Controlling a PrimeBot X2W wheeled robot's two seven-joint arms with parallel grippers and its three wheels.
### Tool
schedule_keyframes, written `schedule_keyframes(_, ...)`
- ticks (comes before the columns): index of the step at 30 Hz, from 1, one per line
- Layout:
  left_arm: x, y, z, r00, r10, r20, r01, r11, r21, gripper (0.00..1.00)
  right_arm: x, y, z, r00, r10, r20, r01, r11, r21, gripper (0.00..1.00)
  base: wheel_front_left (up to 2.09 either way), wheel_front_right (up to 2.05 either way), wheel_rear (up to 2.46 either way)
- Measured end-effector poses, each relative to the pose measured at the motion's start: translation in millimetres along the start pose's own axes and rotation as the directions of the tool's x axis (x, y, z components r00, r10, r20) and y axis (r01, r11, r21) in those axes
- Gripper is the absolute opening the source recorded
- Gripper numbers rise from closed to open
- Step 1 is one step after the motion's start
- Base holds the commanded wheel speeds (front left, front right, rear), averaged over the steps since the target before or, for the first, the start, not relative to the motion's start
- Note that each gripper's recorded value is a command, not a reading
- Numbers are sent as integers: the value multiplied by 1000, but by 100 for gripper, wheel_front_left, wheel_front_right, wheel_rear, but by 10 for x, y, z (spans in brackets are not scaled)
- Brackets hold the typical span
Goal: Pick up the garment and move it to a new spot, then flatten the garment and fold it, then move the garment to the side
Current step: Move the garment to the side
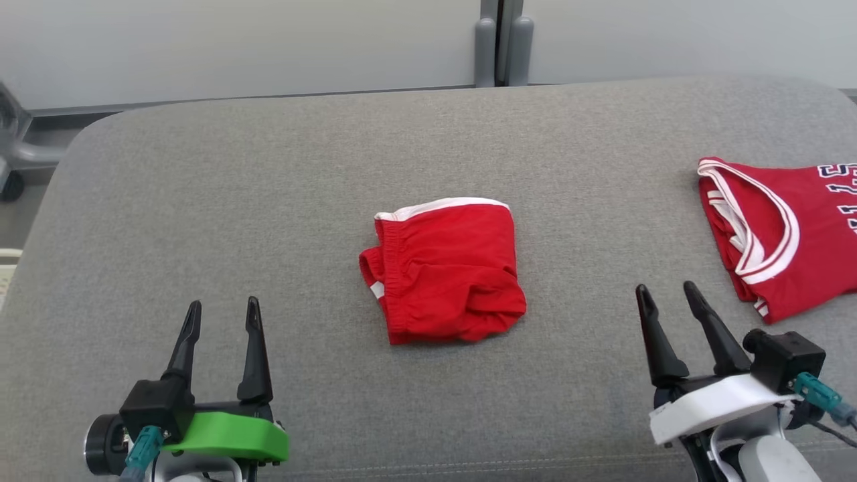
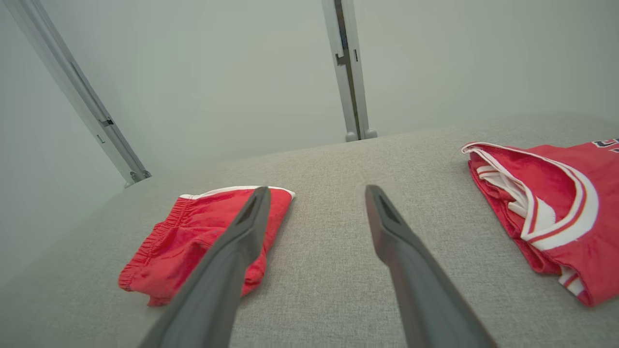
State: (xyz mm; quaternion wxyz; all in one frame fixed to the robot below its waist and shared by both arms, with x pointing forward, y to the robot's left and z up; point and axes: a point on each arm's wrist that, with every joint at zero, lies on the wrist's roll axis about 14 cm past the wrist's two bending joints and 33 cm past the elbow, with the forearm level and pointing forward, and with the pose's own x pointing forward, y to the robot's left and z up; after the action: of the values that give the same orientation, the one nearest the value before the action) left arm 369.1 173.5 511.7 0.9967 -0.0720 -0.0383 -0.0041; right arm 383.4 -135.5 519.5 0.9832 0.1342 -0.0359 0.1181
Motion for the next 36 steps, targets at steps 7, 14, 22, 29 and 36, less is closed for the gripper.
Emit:
schedule_keyframes(7, -88, 75, 52, 999, 39, 16, -39, 999, -18, 100, 293, -70, -300, 992, 33, -122, -32, 999, 7, 100, 0, 0, 0)
schedule_keyframes(14, -164, 225, 81, 996, 90, 24, -89, 996, -24, 100, 664, 103, -705, 952, 110, -285, -90, 993, 83, 100, 0, 0, 0)
schedule_keyframes(22, -211, 416, 81, 987, 161, 21, -160, 987, -23, 100, 971, 346, -1150, 875, 195, -444, -135, 977, 163, 100, 0, 0, 0)
schedule_keyframes(29, -238, 544, 18, 978, 207, 0, -207, 978, -18, 100, 1093, 555, -1500, 793, 259, -551, -131, 956, 262, 100, 0, 0, 0)
schedule_keyframes(36, -265, 649, -46, 969, 244, -22, -245, 970, -9, 100, 1174, 718, -1664, 706, 328, -628, -114, 928, 356, 38, 0, 0, 0)
